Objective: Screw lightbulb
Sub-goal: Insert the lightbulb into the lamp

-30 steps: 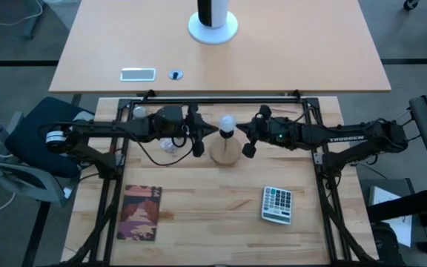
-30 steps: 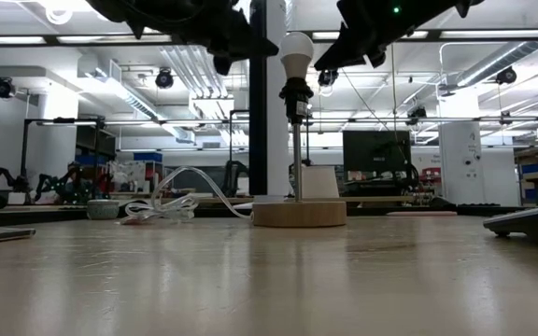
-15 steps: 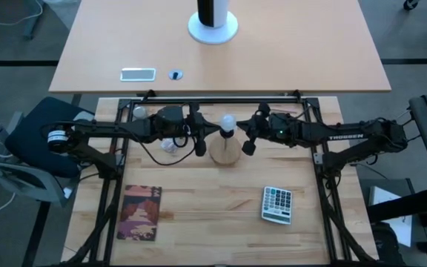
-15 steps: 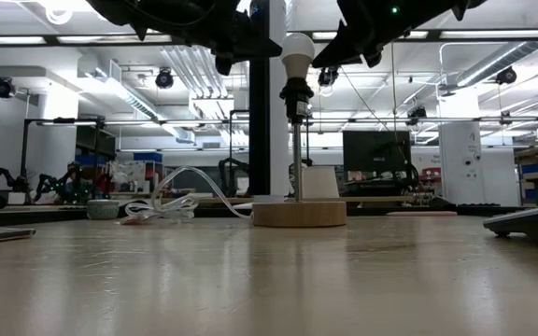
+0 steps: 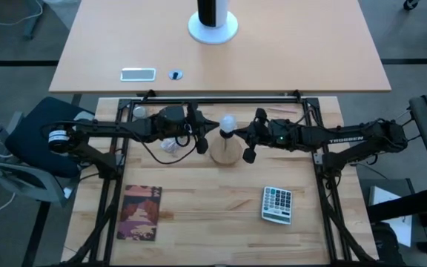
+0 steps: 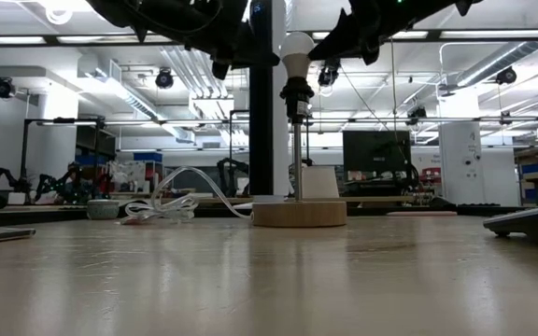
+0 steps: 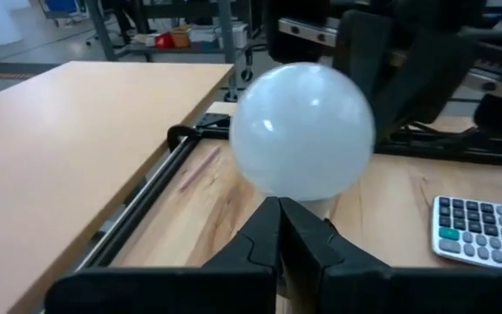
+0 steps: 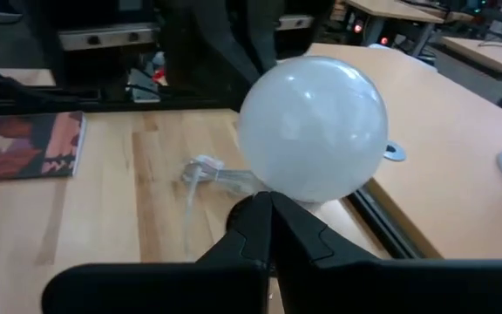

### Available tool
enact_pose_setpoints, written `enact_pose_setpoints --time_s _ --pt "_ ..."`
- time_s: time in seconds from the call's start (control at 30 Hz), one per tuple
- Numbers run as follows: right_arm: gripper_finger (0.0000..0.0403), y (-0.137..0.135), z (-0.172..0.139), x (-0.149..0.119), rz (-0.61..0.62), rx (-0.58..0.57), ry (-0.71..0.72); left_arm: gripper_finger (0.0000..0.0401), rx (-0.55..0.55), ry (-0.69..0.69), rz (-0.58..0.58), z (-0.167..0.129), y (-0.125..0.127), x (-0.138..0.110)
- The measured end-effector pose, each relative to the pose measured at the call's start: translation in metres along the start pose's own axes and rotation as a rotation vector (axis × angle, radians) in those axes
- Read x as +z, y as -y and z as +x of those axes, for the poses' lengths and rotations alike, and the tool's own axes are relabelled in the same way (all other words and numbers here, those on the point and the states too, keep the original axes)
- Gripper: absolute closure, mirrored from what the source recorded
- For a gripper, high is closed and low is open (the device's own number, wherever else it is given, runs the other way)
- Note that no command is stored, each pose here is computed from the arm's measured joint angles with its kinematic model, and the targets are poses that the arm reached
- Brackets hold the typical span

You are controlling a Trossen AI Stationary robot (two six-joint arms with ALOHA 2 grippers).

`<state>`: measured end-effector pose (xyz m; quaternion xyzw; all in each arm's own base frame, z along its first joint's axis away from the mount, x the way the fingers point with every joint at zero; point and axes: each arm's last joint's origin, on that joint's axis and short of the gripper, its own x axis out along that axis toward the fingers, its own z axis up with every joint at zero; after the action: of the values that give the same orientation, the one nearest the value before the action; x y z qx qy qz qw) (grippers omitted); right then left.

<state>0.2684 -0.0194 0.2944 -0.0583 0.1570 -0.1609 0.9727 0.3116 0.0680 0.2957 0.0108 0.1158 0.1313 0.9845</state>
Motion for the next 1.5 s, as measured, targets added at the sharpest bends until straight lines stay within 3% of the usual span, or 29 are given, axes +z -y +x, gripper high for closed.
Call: enact_pose_setpoints --time_s 0.33,0.57,1.0,1.37,1.5 --pt "0.0403 0.001 -0.003 -0.005 -0.005 -0.08 -0.064 0.0401 -0.01 -0.027 -0.017 -0.009 0.002 0.002" --pt "0.0403 0.009 0.001 -0.003 -0.051 -0.159 -0.039 0.0401 -0.117 0.011 -0.019 -0.009 0.007 0.006" --pt "0.0403 0.002 0.0 0.001 -0.053 -0.085 -0.005 0.0401 -0.014 -0.008 -0.019 -0.002 0.004 0.0" --pt "0.0403 -0.006 -0.004 0.0 -0.018 -0.055 -0.018 0.0401 -0.004 -0.026 -0.018 -0.004 0.004 0.0" --pt "0.0403 -0.004 -0.005 -0.002 -0.022 -0.099 -0.036 0.0401 -0.03 -0.004 -0.025 -0.01 0.007 0.005"
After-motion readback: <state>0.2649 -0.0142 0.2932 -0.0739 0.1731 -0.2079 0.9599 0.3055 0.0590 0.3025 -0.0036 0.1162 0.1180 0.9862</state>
